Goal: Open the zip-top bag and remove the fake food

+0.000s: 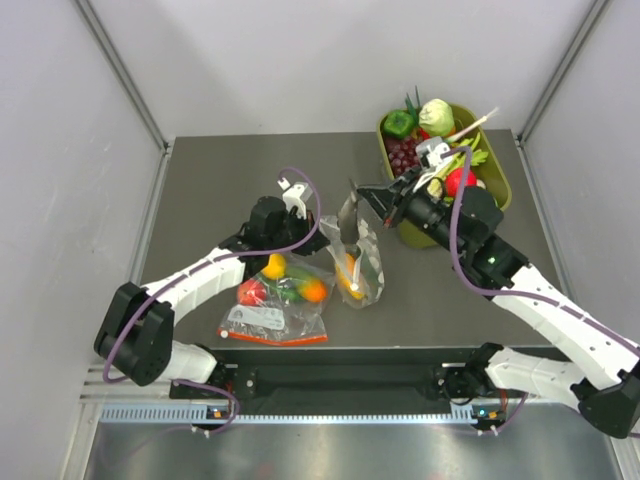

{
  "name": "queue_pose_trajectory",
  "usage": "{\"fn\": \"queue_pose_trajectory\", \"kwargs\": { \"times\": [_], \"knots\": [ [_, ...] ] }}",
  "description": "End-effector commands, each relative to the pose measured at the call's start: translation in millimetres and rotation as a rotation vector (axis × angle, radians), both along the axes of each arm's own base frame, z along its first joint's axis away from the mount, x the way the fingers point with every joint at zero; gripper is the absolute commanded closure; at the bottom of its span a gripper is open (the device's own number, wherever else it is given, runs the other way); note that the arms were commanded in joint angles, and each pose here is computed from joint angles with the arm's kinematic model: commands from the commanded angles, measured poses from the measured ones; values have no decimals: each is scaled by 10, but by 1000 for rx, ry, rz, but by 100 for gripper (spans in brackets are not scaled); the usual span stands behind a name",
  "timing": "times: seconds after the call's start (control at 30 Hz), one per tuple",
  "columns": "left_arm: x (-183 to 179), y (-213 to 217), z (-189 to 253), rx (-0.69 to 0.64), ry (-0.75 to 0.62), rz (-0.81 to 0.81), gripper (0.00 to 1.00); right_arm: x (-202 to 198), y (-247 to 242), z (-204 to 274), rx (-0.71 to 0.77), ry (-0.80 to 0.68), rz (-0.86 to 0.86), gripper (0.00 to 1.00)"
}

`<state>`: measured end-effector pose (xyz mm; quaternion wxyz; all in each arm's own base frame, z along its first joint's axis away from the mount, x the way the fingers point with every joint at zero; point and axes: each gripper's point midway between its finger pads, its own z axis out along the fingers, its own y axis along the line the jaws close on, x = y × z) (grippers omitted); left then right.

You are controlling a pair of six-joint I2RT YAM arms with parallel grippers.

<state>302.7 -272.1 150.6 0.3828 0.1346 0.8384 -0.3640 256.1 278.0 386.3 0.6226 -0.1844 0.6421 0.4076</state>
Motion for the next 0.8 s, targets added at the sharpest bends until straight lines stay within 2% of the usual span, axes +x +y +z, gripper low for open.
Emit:
{"fn": "queue_pose_trajectory", "kwargs": {
  "times": [0.0,0.2,0.37,0.5,0.77],
  "knots": [
    [56,-62,174,-19,-44,-23,100,-16,-293,710,107,-159,-71,100],
    [47,-58,163,-16,-45,-26,100,174,-697,956,75,-232,-213,100],
    [40,-41,184,-10,-54,-26,100,433,-998,969,35,-238,-299,100],
    [37,-31,181,-4,-56,-26,100,837,-1294,847,-13,-207,-375,100],
    [34,-22,163,3,-54,-28,100,1540,-1967,704,-16,-183,-474,100]
  ]
}}
